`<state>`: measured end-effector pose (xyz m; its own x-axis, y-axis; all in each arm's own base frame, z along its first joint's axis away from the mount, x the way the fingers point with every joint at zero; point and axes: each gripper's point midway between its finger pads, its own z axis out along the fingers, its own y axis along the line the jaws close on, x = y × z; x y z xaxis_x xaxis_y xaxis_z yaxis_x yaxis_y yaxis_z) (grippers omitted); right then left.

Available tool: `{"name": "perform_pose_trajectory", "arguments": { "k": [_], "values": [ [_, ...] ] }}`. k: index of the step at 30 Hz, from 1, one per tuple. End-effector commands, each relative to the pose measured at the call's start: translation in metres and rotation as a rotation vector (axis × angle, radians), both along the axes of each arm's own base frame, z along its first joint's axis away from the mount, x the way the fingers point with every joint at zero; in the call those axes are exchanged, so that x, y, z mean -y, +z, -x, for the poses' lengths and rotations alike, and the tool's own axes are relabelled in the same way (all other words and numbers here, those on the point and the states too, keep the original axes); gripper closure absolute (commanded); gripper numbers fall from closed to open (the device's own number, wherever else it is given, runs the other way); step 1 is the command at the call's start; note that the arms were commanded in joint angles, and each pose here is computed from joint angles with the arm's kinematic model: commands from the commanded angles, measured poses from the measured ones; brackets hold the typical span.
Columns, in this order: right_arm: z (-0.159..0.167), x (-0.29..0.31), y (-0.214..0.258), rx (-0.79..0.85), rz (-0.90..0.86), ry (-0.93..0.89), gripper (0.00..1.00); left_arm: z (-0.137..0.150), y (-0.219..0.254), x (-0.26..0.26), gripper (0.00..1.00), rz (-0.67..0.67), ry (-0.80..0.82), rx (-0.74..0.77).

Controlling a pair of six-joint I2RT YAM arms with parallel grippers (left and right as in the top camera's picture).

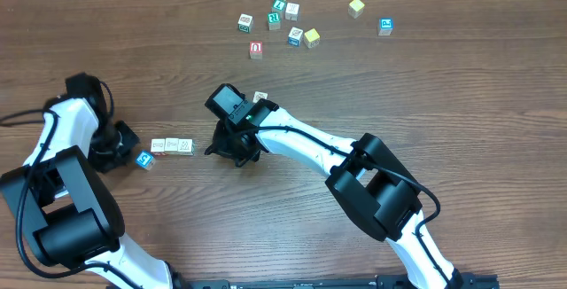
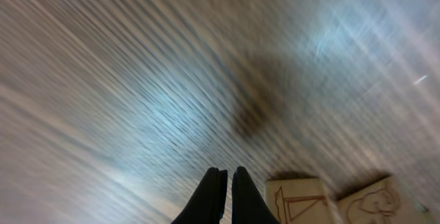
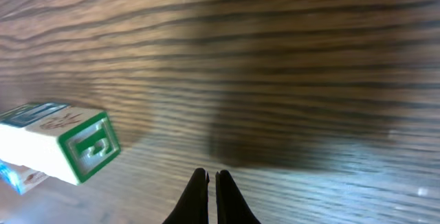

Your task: Form a horizontal line

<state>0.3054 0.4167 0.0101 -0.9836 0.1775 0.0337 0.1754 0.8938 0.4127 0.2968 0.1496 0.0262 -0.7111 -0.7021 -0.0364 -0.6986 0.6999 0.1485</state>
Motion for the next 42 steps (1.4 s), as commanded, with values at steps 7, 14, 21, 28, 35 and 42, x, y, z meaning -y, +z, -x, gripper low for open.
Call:
{"name": "perform_pose_trajectory", "arguments": {
  "k": [7, 14, 21, 28, 35, 42],
  "values": [
    [0.0, 0.018, -0.014, 0.054, 0.109, 0.077, 0.96, 0.009, 0.037, -0.02, 0.95, 0.002, 0.016, -0.019],
    [-0.007, 0.049, -0.021, 0.1, 0.263, 0.042, 0.96, -0.001, 0.041, 0.051, 0.95, 0.407, -0.149, 0.087],
    [-0.011, 0.067, -0.023, 0.118, 0.343, 0.024, 0.94, 0.004, 0.042, 0.077, 0.96, 0.55, -0.115, 0.099],
    [-0.013, 0.068, -0.023, 0.117, 0.343, 0.019, 0.93, 0.026, 0.033, 0.088, 0.96, 0.565, -0.116, 0.008],
    [-0.013, 0.068, -0.023, 0.117, 0.344, 0.02, 0.92, 0.036, -0.001, 0.108, 0.96, 0.526, -0.203, -0.034],
    [-0.013, 0.068, -0.023, 0.117, 0.344, 0.019, 0.92, 0.044, -0.011, 0.071, 0.95, 0.264, -0.127, -0.13]
  ]
}}
